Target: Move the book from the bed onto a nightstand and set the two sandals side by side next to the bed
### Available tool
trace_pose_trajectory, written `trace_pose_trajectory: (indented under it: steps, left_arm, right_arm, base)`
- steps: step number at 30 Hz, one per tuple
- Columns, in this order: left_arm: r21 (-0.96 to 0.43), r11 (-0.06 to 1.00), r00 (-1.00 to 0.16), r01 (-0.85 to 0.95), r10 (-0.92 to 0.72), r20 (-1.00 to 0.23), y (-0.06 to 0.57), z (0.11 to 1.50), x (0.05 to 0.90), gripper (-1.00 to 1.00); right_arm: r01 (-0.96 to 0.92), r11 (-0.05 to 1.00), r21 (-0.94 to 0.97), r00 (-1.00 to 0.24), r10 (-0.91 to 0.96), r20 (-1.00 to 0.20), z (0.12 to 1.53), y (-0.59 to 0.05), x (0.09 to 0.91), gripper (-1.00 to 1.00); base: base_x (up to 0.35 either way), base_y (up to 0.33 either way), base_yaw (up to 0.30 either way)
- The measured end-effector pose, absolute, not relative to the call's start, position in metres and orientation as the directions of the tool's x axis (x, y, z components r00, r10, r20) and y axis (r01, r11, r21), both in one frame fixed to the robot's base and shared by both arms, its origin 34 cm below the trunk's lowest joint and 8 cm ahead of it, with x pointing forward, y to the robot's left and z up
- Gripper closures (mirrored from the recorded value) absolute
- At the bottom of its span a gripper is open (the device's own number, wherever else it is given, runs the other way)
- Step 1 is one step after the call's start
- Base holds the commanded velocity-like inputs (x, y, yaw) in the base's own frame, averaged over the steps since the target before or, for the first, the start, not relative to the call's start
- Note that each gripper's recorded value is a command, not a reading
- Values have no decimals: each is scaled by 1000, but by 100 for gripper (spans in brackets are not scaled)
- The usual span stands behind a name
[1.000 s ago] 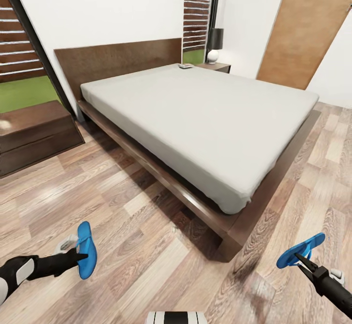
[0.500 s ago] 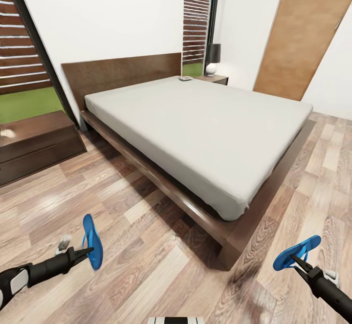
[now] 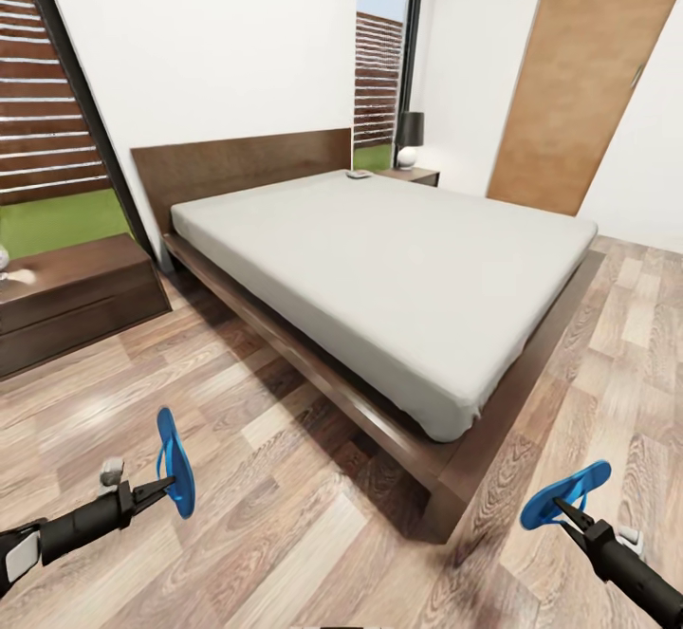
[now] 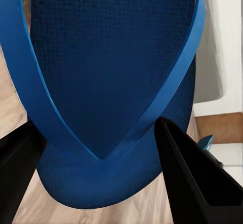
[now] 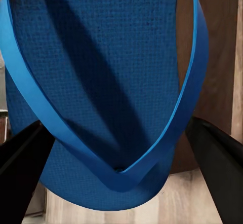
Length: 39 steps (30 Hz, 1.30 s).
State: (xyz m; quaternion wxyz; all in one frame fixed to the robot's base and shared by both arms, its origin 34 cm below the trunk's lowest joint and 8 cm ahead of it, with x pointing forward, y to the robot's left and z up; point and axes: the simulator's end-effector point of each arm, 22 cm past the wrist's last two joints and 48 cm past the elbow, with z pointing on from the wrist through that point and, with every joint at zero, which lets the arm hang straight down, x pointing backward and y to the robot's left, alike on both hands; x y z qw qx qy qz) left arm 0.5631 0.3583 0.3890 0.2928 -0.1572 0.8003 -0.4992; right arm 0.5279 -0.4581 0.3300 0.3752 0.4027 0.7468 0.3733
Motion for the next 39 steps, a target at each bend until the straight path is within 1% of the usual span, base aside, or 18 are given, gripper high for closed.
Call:
trace_pose_trajectory:
  steps: [34, 39]
  left_arm:
    - [-885, 439, -741, 153, -542, -397, 352, 451, 564, 100]
    - [-886, 437, -744, 153, -540, -394, 349, 450, 564, 100]
  right_arm:
    - [203, 379, 903, -354, 888, -293, 394, -450, 548, 100]
    - [202, 374, 905, -355, 889, -288, 393, -447, 548, 100]
  base:
    - [0, 0, 0]
    - [0, 0, 0]
